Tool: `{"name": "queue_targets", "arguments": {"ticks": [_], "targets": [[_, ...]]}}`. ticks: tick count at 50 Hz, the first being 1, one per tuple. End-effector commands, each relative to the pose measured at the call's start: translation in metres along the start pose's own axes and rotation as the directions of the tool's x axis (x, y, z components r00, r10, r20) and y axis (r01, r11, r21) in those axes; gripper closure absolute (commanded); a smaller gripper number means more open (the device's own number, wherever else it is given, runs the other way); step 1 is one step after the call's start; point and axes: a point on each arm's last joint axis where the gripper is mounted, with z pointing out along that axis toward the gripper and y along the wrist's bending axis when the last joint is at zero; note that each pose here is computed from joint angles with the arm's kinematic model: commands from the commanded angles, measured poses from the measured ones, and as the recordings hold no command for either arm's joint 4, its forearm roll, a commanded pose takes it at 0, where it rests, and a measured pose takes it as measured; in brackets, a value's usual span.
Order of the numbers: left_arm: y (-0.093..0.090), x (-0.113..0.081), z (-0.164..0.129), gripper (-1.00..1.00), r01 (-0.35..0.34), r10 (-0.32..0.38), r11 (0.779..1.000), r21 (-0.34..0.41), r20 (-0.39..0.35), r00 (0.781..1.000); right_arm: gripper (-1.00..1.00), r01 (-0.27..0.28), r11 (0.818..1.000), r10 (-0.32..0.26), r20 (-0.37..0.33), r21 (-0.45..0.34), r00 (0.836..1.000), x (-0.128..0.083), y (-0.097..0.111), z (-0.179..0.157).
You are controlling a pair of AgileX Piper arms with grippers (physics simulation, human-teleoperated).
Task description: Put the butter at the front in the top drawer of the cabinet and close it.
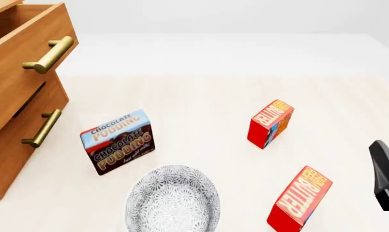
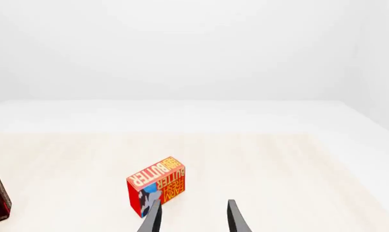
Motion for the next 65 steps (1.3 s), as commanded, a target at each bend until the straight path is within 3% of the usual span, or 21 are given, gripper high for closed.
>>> {"name": "queue_targets", "arguments": {"ticks": [1, 11, 18, 31, 46, 65], "targets": [[-0.003, -0.026, -0.004, -1.00, -0.015, 0.015, 1.000, 0.013, -0.055, 0.998, -1.00, -0.001, 1.000, 0.001, 0.000, 0.000, 1.000, 0.000, 0.000, 0.000], [-0.006, -0.042, 0.005, -1.00, -0.008, 0.011, 1.000, 0.025, -0.133, 0.991, -1.00, -0.001, 1.000, 0.001, 0.000, 0.000, 1.000, 0.000, 0.000, 0.000], [-0.007, -0.054, 0.006, -1.00, -0.002, 0.005, 1.000, 0.019, -0.147, 0.989, -1.00, -0.001, 1.000, 0.001, 0.000, 0.000, 1.000, 0.000, 0.000, 0.000], [-0.010, -0.061, 0.037, -1.00, 0.011, -0.005, 1.000, 0.021, -0.237, 0.971, -1.00, 0.000, 1.000, 0.000, 0.000, 0.000, 1.000, 0.000, 0.000, 0.000], [-0.009, -0.064, 0.061, -1.00, 0.018, -0.017, 1.000, -0.001, -0.286, 0.958, -1.00, -0.001, 1.000, 0.001, 0.000, 0.000, 1.000, 0.000, 0.000, 0.000], [-0.003, -0.063, 0.073, -1.00, 0.046, -0.058, 0.998, -0.051, -0.271, 0.961, -1.00, -0.001, 1.000, 0.001, 0.000, 0.000, 1.000, 0.000, 0.000, 0.000]]}}
